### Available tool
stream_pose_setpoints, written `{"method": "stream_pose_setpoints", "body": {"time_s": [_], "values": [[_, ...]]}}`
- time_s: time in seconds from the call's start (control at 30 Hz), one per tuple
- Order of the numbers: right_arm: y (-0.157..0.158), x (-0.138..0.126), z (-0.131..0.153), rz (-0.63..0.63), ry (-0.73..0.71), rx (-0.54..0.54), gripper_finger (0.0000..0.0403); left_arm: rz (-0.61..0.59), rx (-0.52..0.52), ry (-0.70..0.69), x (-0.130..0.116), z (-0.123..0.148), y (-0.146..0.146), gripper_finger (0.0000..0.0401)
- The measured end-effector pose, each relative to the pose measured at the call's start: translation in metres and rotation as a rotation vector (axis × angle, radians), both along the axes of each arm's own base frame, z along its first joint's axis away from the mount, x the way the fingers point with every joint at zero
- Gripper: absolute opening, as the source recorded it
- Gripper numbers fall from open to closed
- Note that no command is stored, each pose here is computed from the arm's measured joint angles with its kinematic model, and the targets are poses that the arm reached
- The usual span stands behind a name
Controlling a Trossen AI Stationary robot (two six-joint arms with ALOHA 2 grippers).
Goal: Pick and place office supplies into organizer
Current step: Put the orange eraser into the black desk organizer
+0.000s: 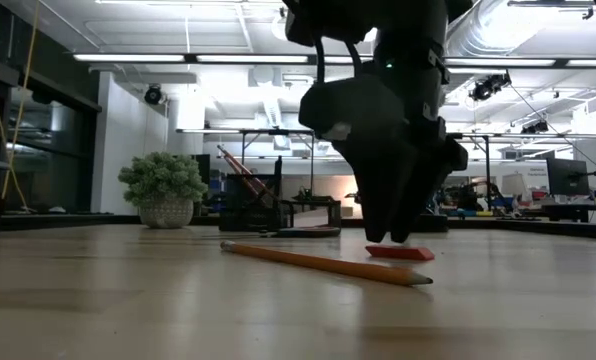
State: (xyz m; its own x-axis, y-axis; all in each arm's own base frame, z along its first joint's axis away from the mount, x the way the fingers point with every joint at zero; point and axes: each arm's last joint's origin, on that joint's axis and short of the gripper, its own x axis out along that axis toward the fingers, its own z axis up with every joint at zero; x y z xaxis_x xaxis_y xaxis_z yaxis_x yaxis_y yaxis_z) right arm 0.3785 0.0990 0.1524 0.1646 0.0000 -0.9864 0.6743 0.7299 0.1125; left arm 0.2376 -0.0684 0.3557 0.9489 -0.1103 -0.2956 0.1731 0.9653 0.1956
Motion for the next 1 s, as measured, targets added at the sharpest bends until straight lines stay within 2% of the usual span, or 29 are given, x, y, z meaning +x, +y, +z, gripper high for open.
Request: {"method": "stream_pose_setpoints", "body": {"time_s": [0.43,0.8,1.0], "values": [[0.017,-0.003,-0.014,-0.025,0.028,-0.054,0.0178,0.008,0.002,-0.001,0.000,0.000,0.000,0.0042],[0.018,-0.003,-0.015,-0.022,0.025,-0.048,0.0100,0.009,0.001,-0.002,0.000,0.000,0.000,0.0042],[0.018,-0.003,-0.015,-0.021,0.029,-0.038,0.0084,0.009,0.000,-0.002,0.000,0.000,0.000,0.0042]]}}
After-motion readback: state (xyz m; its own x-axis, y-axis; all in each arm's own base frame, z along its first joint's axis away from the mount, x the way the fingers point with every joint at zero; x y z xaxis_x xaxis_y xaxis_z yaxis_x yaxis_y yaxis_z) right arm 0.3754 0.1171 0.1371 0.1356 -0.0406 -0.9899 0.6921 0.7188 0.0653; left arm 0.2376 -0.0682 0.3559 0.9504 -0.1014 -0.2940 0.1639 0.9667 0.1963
